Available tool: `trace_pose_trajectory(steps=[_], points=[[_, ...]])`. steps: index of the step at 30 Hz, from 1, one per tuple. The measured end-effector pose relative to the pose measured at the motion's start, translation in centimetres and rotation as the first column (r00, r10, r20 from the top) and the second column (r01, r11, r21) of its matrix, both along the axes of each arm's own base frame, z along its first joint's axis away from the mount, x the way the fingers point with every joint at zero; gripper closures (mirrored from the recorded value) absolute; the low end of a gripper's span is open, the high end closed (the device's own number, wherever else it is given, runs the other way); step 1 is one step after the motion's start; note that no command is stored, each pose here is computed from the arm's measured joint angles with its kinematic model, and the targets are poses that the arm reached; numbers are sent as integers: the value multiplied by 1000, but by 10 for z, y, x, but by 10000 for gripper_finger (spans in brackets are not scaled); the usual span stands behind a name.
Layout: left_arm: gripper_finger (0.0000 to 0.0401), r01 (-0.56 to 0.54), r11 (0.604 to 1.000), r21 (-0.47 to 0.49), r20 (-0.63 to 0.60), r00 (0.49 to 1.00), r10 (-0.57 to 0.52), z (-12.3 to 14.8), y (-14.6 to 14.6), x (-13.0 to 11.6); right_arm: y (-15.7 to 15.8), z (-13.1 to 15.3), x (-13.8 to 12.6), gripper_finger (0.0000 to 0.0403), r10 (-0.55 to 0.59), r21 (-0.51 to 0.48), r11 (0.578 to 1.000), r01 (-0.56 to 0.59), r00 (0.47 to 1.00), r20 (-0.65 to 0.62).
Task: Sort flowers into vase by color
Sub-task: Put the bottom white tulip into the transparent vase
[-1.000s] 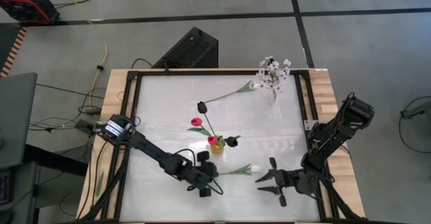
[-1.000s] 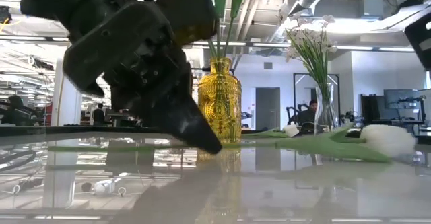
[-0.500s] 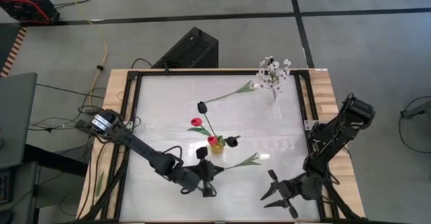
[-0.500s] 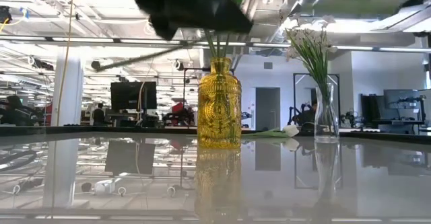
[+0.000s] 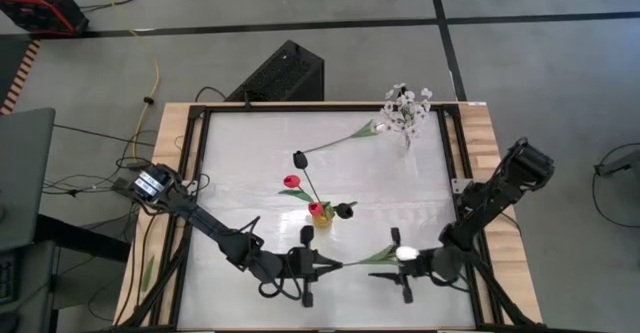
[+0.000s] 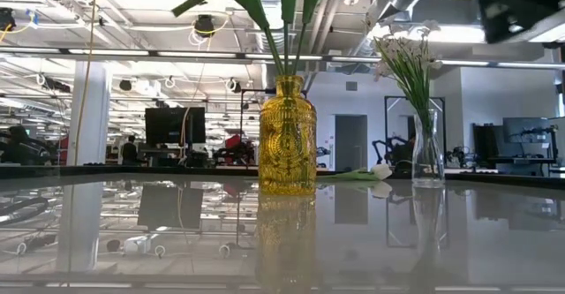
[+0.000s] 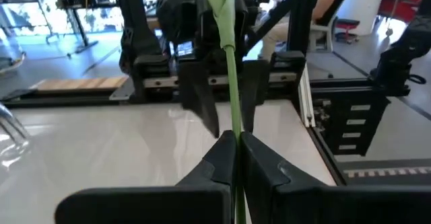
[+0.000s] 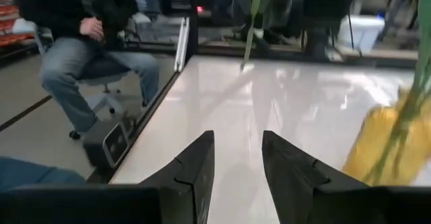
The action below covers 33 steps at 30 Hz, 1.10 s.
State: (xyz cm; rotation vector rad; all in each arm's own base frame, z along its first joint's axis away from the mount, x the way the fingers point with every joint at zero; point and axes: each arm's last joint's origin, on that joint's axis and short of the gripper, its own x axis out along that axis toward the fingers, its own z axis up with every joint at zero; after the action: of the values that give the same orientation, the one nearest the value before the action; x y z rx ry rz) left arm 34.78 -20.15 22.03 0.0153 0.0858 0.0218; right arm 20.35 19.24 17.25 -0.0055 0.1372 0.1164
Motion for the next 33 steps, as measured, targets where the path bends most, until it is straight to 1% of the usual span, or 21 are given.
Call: trace_pose_trajectory(steps=[4,8,10,15,21,29,33], points=[[401,27,1000,10,9,1000,-27,1,-1,0,-10,10,12,253,33,-46,999,-29,996,88],[401,30,999,17,9,1000,-30,1,0,1,-18,22,21,252,96,-86,993,-80,975,201],[401,30,999,31,13,999,-30,2,1,1,-21,25,24,252,111,-106,990,-88,967,231],[401,31,999,40,15,999,-31,2,7,5,-28,26,29,252,99,-139,988,-67,965,244],[401,6,999,42,22,1000,-6,3,16,10,-34,29,33,252,132,-131,986,-99,953,272],[401,-14,1000,24,34,999,14,4,24,14,-39,31,37,253,109,-126,989,-74,949,296],[401,-15,1000,23,37,999,14,4,25,14,-40,32,37,270,108,-133,989,-71,948,299]])
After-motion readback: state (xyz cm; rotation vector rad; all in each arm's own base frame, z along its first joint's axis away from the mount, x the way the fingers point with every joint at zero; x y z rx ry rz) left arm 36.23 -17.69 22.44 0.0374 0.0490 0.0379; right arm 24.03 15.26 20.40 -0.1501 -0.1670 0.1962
